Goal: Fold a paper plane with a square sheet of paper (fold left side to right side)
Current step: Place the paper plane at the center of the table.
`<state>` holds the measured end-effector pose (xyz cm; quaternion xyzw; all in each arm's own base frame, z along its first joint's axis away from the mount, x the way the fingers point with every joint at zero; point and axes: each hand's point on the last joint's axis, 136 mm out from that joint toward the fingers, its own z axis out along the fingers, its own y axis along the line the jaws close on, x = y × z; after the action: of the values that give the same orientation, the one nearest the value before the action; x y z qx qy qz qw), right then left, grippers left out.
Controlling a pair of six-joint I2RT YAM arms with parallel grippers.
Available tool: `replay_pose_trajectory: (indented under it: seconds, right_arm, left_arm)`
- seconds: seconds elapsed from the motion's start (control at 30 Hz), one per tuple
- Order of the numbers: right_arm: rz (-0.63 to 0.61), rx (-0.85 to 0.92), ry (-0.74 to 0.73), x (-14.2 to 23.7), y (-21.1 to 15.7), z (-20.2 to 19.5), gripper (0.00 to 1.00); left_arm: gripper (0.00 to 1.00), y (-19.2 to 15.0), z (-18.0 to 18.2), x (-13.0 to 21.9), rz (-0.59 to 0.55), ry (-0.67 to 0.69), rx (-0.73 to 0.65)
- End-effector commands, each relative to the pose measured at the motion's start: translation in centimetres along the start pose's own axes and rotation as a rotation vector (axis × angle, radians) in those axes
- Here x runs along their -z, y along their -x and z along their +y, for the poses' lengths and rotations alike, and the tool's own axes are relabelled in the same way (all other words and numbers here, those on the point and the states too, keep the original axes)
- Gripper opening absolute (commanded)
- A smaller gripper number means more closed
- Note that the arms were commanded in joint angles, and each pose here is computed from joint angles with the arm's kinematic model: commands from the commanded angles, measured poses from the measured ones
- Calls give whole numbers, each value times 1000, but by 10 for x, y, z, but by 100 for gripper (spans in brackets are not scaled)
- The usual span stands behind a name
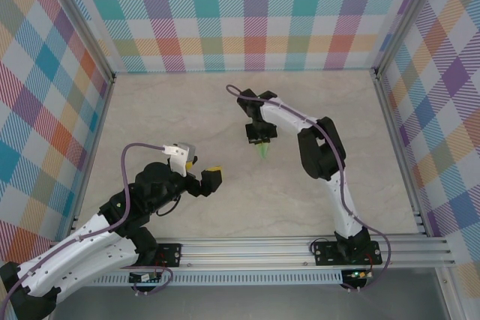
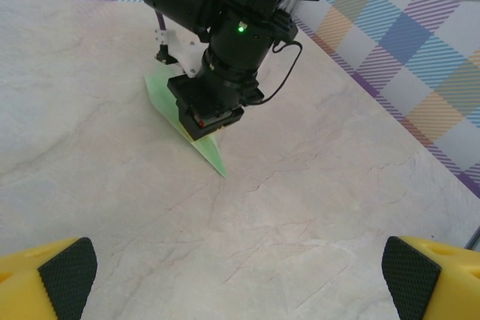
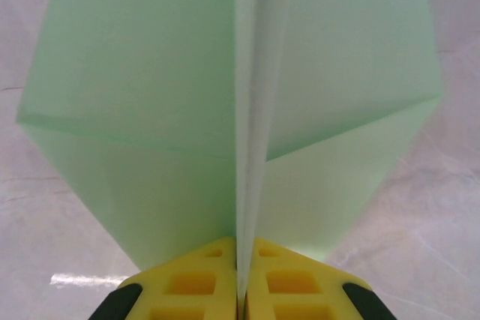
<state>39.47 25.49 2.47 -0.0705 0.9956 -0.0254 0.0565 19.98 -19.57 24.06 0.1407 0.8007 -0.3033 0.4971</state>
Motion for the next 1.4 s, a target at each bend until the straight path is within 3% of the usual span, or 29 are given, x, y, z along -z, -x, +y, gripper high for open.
replay_pose_trajectory:
  seconds: [0.0,0.3,0.57,0.7,0.9,1.1,1.3,1.37]
  right_arm:
    - [32,20,-10,-4,-2,1,10]
    - [49,-2,19,-13,2,5,14]
    - [-1,9,32,19,8,2,25]
    - [-24,25,40,41,6,0,35]
    - [-103,38,81,93,-1,-9,49]
    - [-276,42,97,155,-20,-36,60]
    - [-479,8,52,182,-46,-88,82]
    - [-543,-45,30,184,-57,-116,94]
  left_arm:
    - [100,-5,1,0,15,-5,6]
    - [100,-7,0,-2,26,-5,8]
    - [100,-8,8,-5,23,39,19]
    - [100,-8,19,-9,14,97,39]
    - [100,-8,58,-17,5,236,151]
    - [100,1,104,-21,-26,367,260]
    - [100,16,172,3,-143,684,300]
    - [100,21,190,13,-190,785,278]
